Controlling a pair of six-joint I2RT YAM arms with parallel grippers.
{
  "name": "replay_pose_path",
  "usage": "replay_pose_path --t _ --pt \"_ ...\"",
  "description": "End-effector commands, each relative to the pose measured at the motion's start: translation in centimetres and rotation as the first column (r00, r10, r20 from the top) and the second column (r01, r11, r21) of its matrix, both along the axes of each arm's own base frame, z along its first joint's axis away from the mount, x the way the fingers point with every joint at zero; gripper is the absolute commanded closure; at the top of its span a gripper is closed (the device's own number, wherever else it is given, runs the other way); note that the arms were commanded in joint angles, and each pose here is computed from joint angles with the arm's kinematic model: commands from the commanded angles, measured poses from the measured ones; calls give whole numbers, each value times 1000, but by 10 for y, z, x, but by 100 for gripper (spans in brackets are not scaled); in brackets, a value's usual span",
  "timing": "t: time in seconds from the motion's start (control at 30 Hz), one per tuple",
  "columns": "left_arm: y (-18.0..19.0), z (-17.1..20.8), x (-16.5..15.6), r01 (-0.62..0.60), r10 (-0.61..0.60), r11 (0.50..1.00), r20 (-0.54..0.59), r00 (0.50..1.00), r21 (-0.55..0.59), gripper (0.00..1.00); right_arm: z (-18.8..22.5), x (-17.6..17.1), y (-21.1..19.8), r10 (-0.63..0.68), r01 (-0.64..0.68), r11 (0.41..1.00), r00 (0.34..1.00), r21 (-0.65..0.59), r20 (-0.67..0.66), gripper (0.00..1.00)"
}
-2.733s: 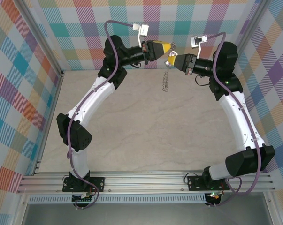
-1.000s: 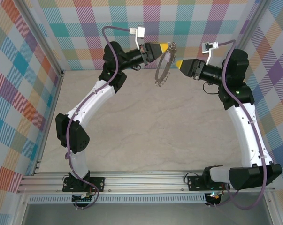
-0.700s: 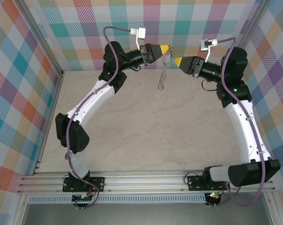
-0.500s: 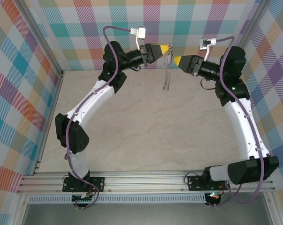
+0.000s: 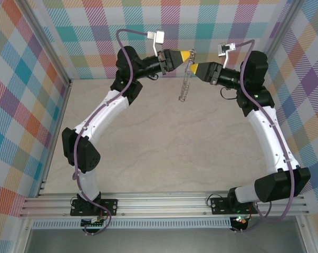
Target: Put the keys on the keyring
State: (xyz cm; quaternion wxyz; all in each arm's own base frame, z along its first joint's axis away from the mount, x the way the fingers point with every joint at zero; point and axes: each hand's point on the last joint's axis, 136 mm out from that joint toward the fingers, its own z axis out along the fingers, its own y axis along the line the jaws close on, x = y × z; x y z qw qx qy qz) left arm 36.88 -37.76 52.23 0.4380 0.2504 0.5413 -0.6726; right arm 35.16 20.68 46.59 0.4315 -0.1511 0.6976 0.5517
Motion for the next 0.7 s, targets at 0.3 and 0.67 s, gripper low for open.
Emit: replay_pose_path --t 0.3,0.67 --pt "9 38 -25 22 -17 999 102 995 -49 100 25 -2 12 33 -34 999 993 -1 114 47" --pt "8 39 -22 17 -11 999 104 995 -51 100 20 -3 20 62 -61 998 993 -14 101 79"
